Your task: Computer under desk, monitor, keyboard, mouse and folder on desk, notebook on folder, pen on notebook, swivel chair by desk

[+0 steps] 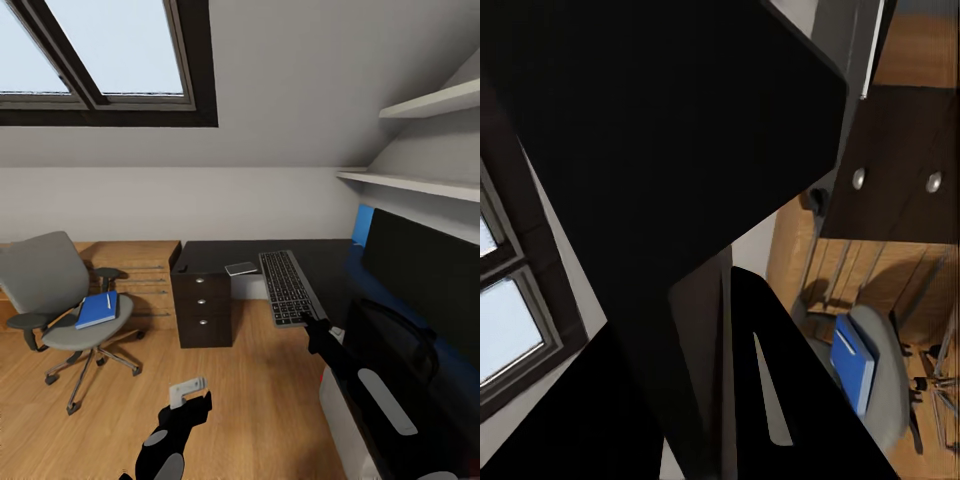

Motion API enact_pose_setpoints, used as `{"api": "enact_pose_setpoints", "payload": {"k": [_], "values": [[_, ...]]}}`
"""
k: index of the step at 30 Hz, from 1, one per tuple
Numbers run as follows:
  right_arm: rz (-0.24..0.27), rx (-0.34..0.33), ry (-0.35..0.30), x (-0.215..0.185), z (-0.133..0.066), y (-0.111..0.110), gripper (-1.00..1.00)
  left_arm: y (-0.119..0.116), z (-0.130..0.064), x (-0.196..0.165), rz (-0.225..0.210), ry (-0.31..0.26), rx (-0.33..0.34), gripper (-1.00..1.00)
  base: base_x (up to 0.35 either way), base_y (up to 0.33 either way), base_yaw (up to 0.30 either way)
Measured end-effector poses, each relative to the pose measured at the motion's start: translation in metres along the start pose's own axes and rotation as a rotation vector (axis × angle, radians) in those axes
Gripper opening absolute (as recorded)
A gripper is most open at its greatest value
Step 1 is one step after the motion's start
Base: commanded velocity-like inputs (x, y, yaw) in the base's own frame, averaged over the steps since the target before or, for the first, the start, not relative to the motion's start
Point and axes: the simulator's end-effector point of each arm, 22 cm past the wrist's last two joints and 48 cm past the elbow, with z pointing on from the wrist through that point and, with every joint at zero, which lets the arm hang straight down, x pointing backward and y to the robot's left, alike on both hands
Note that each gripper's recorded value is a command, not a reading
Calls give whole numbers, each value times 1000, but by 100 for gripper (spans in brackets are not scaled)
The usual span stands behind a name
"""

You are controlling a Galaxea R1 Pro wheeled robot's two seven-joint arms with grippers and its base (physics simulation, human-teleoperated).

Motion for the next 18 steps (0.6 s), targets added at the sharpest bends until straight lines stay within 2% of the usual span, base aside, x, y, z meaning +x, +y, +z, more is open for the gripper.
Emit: {"api": "enact_pose_setpoints", "payload": {"k": [14,18], "values": [[8,34,-6,-3,-3,3,-100,-4,-13,-14,-1,1,0,100,-282,-242,0],[13,60,-11,-6,-5,-3,-100,-5,-17,-18,-1,1,0,100,-282,-242,0]]}}
